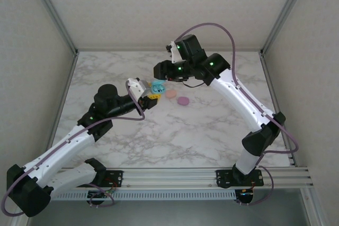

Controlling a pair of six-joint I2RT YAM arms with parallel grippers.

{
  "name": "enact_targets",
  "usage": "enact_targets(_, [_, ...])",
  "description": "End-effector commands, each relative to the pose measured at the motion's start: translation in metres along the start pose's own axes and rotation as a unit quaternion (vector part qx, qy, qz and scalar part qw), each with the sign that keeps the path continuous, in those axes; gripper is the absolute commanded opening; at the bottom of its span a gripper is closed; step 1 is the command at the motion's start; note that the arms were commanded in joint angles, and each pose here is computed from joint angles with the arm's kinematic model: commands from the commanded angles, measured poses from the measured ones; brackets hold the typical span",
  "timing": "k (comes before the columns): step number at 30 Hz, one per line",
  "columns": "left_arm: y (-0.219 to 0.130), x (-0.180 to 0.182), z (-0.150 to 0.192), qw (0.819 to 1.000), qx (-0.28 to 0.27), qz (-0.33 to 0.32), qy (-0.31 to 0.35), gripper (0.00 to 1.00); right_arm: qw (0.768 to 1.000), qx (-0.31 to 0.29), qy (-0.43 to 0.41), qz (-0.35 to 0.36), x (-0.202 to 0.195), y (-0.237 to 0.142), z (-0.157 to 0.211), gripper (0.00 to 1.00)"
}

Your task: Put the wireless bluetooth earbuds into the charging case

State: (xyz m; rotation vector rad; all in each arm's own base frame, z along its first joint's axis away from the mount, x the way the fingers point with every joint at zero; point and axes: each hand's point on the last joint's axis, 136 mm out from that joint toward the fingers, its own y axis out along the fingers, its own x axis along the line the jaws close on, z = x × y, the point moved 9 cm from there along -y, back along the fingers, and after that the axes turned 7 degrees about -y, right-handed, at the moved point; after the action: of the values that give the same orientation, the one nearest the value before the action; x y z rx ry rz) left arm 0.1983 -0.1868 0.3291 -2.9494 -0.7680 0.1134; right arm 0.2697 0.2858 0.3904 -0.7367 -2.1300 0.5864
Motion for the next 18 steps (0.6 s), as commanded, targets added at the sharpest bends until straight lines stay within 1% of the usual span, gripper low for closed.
enact_targets(1, [-0.001, 0.0, -0.023, 0.998, -0.055, -0.007, -0.009, 0.29, 0.999, 0.002, -0.007, -0.036, 0.008, -0.023, 0.016, 0.51])
enact_targets(4, [0.001, 0.0, -0.024, 0.998, -0.067, -0.001, -0.017, 0.29, 0.997, -0.012, 0.025, -0.071, -0.003, -0.029, 0.021, 0.53])
enact_targets(6, [0.001, -0.002, -0.025, 0.997, -0.072, 0.01, -0.016, 0.29, 0.994, -0.021, 0.048, -0.099, -0.008, -0.031, 0.025, 0.56])
enact_targets(9, [0.001, -0.005, -0.03, 0.997, -0.074, 0.026, -0.014, 0.3, 0.98, -0.036, 0.08, -0.177, -0.012, -0.032, 0.026, 0.6])
enact_targets(13, [0.001, -0.005, -0.035, 0.995, -0.088, 0.029, -0.019, 0.3, 0.957, -0.012, 0.122, -0.264, -0.016, -0.027, 0.028, 0.62])
enact_targets(18, [0.001, -0.005, -0.041, 0.994, -0.106, 0.031, -0.027, 0.3, 0.933, 0.004, 0.144, -0.331, -0.012, -0.022, 0.028, 0.61])
